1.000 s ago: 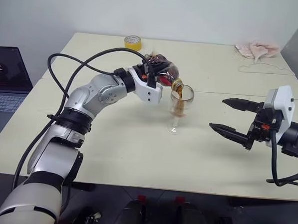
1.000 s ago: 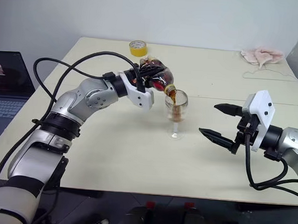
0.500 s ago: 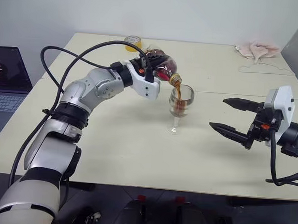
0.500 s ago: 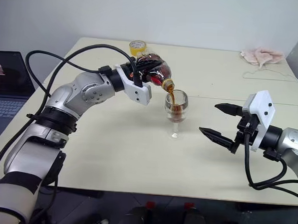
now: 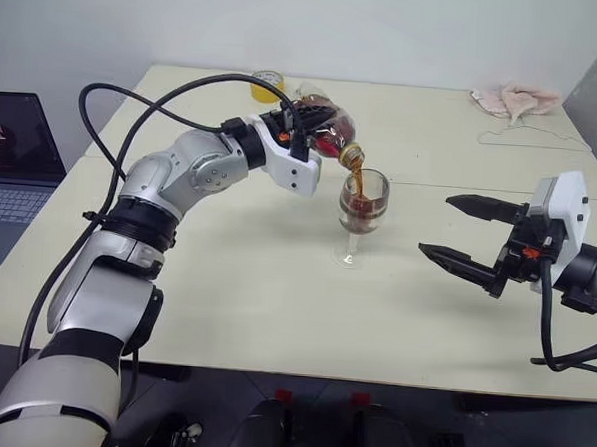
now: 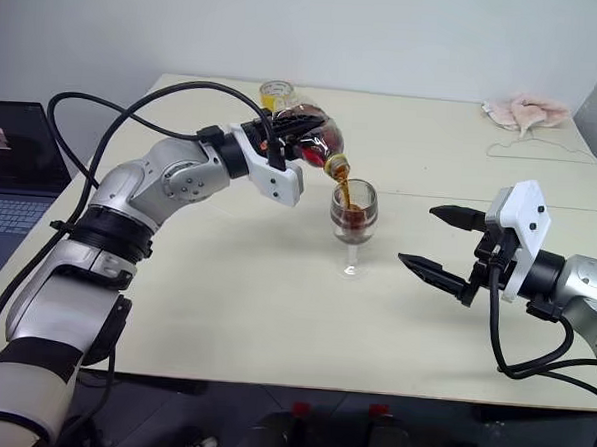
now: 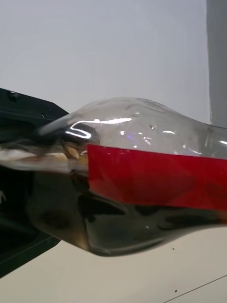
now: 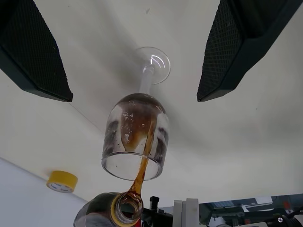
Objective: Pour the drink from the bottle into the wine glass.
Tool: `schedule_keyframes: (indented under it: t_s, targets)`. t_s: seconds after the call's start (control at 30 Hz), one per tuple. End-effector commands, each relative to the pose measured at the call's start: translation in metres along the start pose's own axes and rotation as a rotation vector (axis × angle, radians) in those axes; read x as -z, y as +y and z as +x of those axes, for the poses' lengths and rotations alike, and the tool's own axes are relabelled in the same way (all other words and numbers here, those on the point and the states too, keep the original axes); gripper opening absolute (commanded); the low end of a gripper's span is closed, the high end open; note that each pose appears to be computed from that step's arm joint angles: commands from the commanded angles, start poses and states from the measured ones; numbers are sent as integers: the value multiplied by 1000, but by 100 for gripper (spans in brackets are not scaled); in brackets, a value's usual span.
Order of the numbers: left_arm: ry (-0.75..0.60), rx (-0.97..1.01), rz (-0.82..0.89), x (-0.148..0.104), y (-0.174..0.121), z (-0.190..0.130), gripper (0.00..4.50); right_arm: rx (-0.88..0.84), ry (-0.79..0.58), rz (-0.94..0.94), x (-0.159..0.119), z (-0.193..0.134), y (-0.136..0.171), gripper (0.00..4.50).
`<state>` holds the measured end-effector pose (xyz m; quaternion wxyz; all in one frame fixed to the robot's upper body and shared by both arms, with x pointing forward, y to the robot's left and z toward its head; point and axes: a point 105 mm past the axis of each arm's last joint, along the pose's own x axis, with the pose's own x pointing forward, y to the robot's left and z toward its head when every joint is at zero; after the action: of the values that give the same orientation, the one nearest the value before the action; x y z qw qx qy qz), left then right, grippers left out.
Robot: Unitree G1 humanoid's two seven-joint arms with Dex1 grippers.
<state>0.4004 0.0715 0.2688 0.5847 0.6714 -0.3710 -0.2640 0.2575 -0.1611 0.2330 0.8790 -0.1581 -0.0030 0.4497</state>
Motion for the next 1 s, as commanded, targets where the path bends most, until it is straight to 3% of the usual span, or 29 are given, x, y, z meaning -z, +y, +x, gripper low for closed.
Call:
schedule_keyframes:
  t_s: [0.03, 0.57, 0.8, 1.0]
  targets:
    - [-9, -69, 37, 1, 24, 0, 92, -1, -22, -50, -9, 0, 4, 450]
    - [-5, -88, -14, 1, 23, 1, 92, -4, -17, -50, -8, -1, 4, 450]
    - [4, -229, -346, 2, 35, 5, 92, -7, -8, -49, -6, 0, 4, 450]
    - [-12, -252, -513, 0, 34, 5, 92, -6, -2, -49, -5, 0, 4, 450]
